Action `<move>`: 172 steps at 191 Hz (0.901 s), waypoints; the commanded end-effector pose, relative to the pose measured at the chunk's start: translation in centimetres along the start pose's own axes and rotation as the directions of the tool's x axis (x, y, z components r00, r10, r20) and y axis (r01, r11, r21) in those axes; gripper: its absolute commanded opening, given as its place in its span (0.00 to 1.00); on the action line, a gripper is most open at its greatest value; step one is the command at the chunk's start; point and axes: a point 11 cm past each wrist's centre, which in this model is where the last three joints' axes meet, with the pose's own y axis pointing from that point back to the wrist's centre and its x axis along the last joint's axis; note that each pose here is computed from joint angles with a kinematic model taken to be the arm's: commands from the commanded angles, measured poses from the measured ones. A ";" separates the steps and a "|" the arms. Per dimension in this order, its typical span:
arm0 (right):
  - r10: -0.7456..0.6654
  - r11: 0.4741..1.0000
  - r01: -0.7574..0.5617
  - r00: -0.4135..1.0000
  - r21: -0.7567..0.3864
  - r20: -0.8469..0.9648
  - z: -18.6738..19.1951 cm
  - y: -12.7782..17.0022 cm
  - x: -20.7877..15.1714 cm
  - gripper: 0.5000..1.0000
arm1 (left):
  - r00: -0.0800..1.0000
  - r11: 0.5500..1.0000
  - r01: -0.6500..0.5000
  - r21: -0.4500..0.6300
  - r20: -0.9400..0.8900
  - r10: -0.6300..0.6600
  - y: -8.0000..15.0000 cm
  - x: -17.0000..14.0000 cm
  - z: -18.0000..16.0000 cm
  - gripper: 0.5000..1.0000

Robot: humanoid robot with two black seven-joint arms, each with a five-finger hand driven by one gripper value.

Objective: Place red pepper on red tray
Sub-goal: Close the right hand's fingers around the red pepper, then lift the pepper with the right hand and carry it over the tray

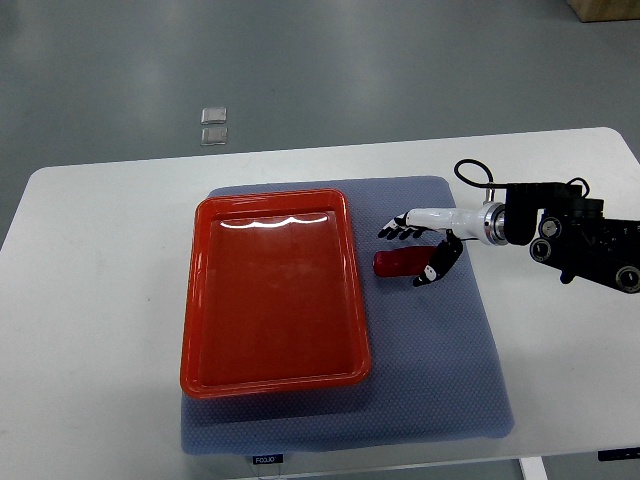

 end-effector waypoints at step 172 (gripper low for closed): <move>0.038 0.999 -0.039 0.998 -0.032 -0.048 0.9 0.9 1.5 0.02 | 1.000 1.000 0.000 0.000 -0.003 0.000 0.0 0.0 0.0 1.00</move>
